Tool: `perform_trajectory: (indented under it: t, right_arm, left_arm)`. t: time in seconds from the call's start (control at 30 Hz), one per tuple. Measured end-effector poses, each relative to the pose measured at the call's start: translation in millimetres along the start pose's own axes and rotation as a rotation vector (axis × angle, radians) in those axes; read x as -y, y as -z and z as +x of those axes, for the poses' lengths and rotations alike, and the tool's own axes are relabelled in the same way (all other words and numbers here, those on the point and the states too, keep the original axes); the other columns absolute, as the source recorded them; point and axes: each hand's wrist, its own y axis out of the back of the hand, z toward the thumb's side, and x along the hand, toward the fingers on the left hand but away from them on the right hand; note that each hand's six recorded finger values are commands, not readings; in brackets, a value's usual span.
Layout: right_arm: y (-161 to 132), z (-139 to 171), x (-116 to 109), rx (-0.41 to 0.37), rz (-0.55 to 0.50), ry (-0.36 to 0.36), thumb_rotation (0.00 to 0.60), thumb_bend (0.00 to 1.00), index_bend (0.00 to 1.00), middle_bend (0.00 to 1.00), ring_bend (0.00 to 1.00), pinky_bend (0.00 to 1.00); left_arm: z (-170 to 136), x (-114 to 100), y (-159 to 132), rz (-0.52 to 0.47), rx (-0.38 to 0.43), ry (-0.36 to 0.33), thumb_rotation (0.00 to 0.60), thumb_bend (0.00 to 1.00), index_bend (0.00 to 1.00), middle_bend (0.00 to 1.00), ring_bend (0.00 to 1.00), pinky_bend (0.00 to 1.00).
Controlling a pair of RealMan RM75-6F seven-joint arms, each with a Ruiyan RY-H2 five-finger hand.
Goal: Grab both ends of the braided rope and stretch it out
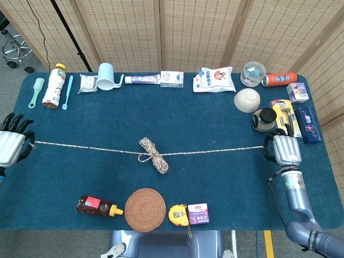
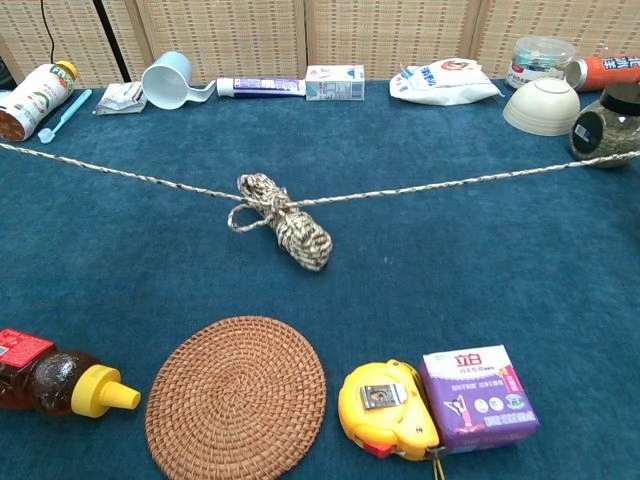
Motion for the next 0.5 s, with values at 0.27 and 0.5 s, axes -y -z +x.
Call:
perform_trajectory:
  t: [0.27, 0.5]
  right_arm:
    - [8.0, 0.1, -2.5, 0.014, 0.011, 0.004, 0.6, 0.51, 0.68, 0.39, 0.23, 0.0]
    - [14.6, 0.0, -6.0, 0.025, 0.017, 0.01, 0.6, 0.51, 0.68, 0.39, 0.23, 0.0]
  left_arm:
    - [-5.4, 2.4, 13.8, 0.004, -0.039, 0.011, 0.6, 0.39, 0.72, 0.23, 0.08, 0.0]
    - [-7.7, 0.6, 22.7, 0.007, -0.063, 0.008, 0.6, 0.39, 0.72, 0.23, 0.08, 0.0]
